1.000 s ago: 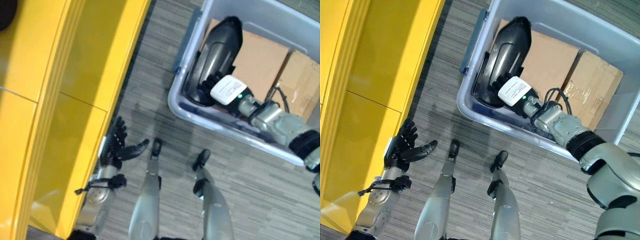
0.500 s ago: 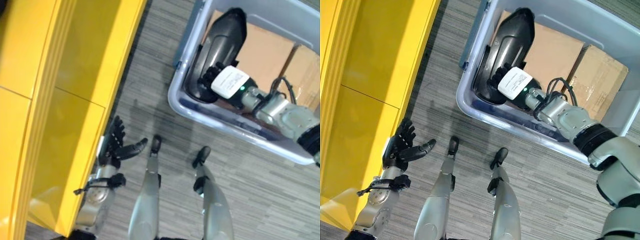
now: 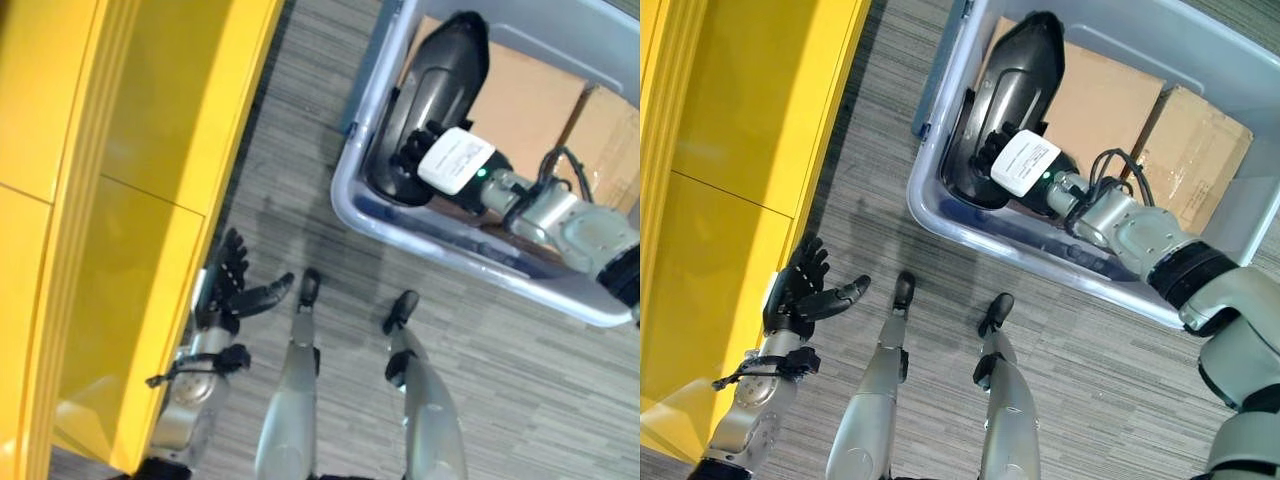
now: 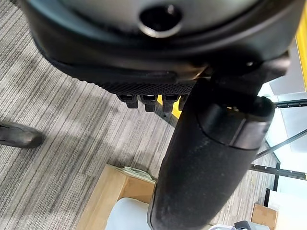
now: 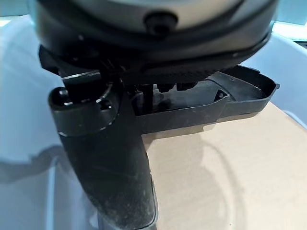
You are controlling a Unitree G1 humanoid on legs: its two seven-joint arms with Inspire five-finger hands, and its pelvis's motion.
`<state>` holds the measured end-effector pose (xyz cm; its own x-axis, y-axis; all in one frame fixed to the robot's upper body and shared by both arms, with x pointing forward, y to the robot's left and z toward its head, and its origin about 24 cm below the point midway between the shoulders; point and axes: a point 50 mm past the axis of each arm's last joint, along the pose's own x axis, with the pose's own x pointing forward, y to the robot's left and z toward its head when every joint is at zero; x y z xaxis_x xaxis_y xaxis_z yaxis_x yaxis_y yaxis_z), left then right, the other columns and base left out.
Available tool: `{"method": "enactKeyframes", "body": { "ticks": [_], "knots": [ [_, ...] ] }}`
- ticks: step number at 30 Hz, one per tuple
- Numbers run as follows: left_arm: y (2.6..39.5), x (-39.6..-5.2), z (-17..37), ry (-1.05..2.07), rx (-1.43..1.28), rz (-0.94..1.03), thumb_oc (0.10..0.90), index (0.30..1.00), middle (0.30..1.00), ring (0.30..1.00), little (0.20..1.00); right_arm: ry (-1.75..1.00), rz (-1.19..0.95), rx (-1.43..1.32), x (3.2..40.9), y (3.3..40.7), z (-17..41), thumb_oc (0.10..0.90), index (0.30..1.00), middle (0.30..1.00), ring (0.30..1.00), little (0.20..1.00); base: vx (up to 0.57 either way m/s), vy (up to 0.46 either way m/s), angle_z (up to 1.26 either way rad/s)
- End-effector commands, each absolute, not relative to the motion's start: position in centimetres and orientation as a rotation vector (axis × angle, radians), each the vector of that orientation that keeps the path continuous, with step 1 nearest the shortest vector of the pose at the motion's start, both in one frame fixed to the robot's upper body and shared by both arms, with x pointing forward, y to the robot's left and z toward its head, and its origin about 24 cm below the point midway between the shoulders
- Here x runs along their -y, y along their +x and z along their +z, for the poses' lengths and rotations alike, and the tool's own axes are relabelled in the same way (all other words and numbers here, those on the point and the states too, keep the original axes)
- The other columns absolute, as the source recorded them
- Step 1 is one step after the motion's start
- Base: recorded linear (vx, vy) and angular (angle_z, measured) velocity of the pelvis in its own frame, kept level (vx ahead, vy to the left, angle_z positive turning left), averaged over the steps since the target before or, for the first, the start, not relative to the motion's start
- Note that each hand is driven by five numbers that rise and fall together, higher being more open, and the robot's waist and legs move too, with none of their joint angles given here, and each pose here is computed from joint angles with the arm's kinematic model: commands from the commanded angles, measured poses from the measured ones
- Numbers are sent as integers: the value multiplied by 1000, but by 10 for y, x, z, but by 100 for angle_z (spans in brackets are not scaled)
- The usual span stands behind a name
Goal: Move parts from the plastic box to the shelf.
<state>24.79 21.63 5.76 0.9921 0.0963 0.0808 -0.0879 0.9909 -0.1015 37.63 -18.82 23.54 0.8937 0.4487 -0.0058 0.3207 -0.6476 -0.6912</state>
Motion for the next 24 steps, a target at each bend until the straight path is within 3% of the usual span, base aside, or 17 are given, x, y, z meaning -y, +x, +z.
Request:
{"method": "enactKeyframes", "body": {
  "ticks": [1, 21, 22, 23, 24],
  "knots": [
    [237, -222, 96, -44, 289, 68, 900, 1000, 1000, 1000, 1000, -2431, -22, 555, 210, 373, 300, 900, 1000, 1000, 1000, 1000, 0, 0, 0],
    [233, -226, 98, -41, 298, 69, 900, 1000, 1000, 1000, 1000, -2559, -64, 447, 227, 372, 323, 900, 1000, 1000, 1000, 1000, 0, -2, 0],
    [233, -226, 99, -42, 302, 68, 900, 1000, 1000, 1000, 1000, -2572, -58, 410, 231, 375, 321, 665, 671, 671, 671, 671, 0, 0, 0],
    [233, -226, 99, -43, 303, 68, 900, 1000, 1000, 1000, 1000, -2573, -58, 411, 231, 375, 321, 473, 402, 402, 402, 402, 0, 0, 0],
    [233, -226, 99, -44, 304, 68, 900, 1000, 1000, 1000, 1000, -2592, -48, 379, 234, 376, 318, 473, 402, 402, 402, 402, 0, 0, 0]
  ]
}}
